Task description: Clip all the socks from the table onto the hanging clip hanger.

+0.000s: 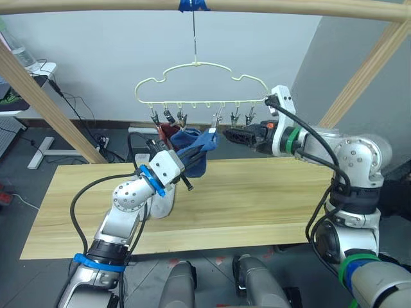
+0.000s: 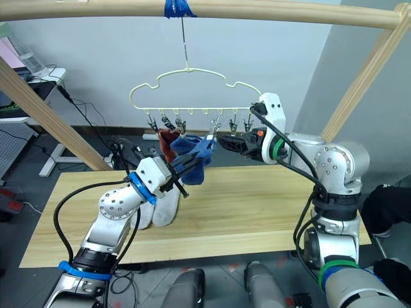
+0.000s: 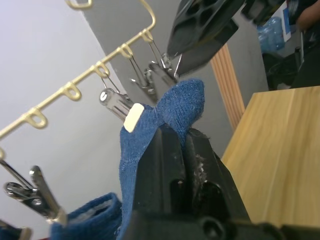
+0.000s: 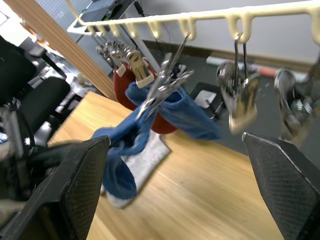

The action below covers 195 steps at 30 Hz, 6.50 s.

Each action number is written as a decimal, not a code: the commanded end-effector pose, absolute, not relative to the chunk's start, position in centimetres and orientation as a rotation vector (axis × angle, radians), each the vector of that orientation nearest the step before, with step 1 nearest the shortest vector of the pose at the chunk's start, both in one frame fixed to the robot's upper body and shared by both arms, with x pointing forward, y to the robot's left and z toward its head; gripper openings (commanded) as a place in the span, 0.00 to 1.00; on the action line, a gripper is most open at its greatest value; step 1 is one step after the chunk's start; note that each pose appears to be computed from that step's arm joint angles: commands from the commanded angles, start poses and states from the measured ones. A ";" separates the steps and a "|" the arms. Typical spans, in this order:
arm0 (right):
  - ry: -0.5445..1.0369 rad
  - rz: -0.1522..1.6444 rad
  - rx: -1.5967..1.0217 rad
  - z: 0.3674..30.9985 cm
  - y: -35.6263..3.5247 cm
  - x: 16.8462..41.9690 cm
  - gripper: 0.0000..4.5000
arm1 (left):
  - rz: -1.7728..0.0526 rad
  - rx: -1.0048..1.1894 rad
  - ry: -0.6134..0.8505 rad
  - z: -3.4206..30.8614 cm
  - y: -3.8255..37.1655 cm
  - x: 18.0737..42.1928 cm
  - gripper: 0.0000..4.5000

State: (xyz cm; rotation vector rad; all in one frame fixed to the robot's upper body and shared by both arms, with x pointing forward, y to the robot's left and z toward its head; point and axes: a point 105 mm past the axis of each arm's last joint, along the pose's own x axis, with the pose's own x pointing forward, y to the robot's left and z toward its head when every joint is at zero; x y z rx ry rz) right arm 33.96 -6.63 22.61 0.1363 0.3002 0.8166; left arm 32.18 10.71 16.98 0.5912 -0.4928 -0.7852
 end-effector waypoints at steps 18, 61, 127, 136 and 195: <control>-0.161 0.485 -0.073 23.9 -5.4 34.1 1.00 | -0.872 0.142 -0.218 21.6 14.0 28.7 0.99; -0.219 0.241 -0.039 22.9 -4.1 39.7 0.35 | -0.824 0.147 -0.231 23.4 13.2 28.3 1.00; -0.203 0.229 0.058 23.7 -2.8 41.7 0.35 | -0.808 0.171 -0.230 23.0 13.3 28.3 1.00; -0.205 0.229 0.050 23.7 -2.9 41.8 0.35 | -0.806 0.170 -0.228 22.9 13.2 28.3 1.00; -0.205 0.153 0.051 23.3 -5.6 41.5 0.35 | -0.818 0.171 -0.232 22.7 12.7 28.2 1.00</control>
